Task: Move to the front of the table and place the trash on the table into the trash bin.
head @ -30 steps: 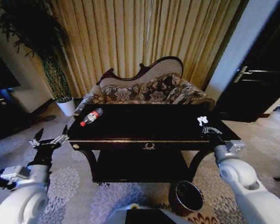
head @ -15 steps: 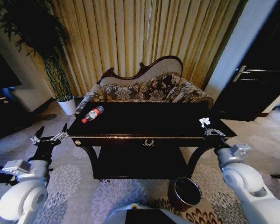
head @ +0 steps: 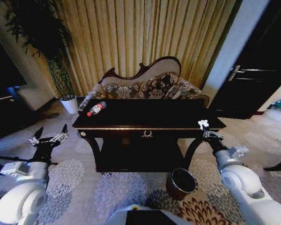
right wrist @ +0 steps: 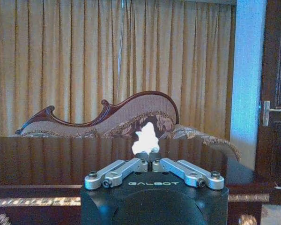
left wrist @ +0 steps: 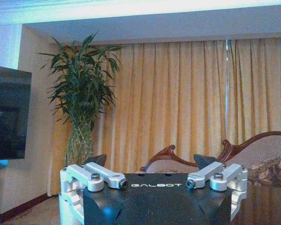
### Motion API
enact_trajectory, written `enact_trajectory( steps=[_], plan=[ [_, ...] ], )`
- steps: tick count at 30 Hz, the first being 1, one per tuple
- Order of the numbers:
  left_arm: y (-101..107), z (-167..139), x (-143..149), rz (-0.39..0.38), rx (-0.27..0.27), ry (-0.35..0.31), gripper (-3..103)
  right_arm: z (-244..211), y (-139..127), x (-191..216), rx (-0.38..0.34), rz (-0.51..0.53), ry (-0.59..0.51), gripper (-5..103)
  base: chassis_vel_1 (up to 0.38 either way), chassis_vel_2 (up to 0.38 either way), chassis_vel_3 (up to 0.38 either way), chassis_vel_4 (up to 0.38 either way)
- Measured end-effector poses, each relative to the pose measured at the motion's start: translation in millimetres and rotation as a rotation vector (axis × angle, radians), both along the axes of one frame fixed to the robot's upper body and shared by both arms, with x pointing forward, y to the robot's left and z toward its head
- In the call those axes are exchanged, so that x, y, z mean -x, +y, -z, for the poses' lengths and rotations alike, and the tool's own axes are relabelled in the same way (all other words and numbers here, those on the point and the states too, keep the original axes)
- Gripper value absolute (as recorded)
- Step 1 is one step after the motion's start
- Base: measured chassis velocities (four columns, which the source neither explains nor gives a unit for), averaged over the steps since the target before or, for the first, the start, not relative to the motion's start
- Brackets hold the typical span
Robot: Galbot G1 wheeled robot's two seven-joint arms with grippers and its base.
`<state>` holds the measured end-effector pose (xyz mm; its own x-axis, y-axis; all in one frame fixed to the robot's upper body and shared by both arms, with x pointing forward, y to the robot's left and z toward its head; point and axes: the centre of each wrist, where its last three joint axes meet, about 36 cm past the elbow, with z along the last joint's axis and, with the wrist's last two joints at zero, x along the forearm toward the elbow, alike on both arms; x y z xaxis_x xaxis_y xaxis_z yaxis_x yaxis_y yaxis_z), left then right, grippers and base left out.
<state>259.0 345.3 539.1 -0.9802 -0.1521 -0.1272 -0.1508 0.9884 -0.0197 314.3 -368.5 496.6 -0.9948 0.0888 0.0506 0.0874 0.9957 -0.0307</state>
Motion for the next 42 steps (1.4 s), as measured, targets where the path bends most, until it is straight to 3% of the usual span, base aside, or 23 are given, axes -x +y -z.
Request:
enact_trajectory(
  steps=[8,16,20,24,42],
  plan=[
    [-3,2,3,0.005,0.008,-0.007,100,36,10,0,-0.009,0.012,0.074,0,0.094,-0.092,-0.095,0.093],
    [-4,0,5,0.008,0.007,-0.018,100,114,17,10,-0.028,0.008,0.245,0,0.000,0.000,0.000,0.000],
    [-4,-2,5,0.008,0.005,-0.021,100,138,18,9,-0.024,0.017,0.281,0,0.000,0.000,0.000,0.000],
    [-5,-3,9,0.005,0.005,-0.021,100,182,21,-1,-0.068,0.045,0.351,0,0.000,0.000,0.000,0.000],
    [-6,-6,14,0.002,-0.001,-0.038,100,301,8,-10,-0.039,0.135,0.479,0,0.000,0.000,0.000,0.000]
  ],
)
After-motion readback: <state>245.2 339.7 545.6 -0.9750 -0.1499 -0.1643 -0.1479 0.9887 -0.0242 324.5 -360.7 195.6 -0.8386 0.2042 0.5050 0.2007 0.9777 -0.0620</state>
